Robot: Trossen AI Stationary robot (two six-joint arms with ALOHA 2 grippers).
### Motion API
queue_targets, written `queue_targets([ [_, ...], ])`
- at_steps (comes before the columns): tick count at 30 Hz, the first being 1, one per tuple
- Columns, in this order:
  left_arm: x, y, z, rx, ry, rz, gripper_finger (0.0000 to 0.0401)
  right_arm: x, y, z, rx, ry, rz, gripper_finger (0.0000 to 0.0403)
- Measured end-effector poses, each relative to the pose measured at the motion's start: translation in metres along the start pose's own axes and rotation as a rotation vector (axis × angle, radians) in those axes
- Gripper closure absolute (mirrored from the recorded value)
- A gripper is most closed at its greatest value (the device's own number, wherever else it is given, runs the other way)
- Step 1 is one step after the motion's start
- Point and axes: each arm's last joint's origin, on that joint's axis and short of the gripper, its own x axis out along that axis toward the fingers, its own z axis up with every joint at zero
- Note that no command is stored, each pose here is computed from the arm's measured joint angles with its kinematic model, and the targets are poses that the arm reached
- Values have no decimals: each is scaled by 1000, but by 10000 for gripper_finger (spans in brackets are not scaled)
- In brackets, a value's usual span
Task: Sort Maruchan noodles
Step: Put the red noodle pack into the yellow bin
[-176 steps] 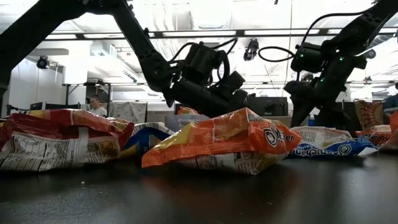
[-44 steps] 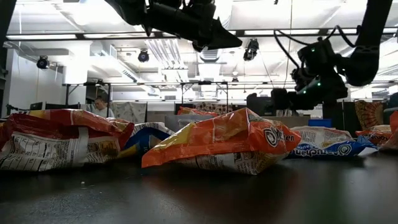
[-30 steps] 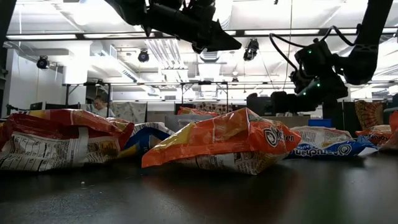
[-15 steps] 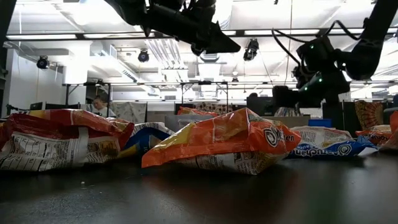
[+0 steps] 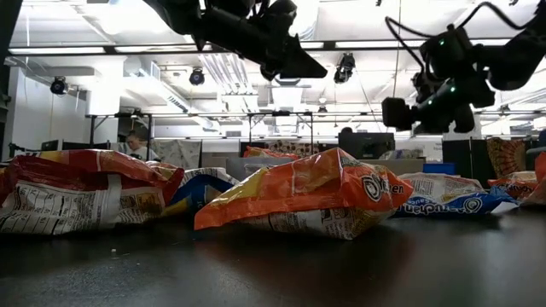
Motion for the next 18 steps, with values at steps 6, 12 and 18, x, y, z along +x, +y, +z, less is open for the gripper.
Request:
queue_targets([
  [6,0,-3,-3,-3,40,-14,364,-13,3,11,42,-37,72,200],
  [12,-1,-5,-12,-21,133,-36,364,-22,12,25,64,-36,221,200],
  [18,-5,-10,-24,-38,273,-68,364,-24,31,46,-9,135,428,200],
])
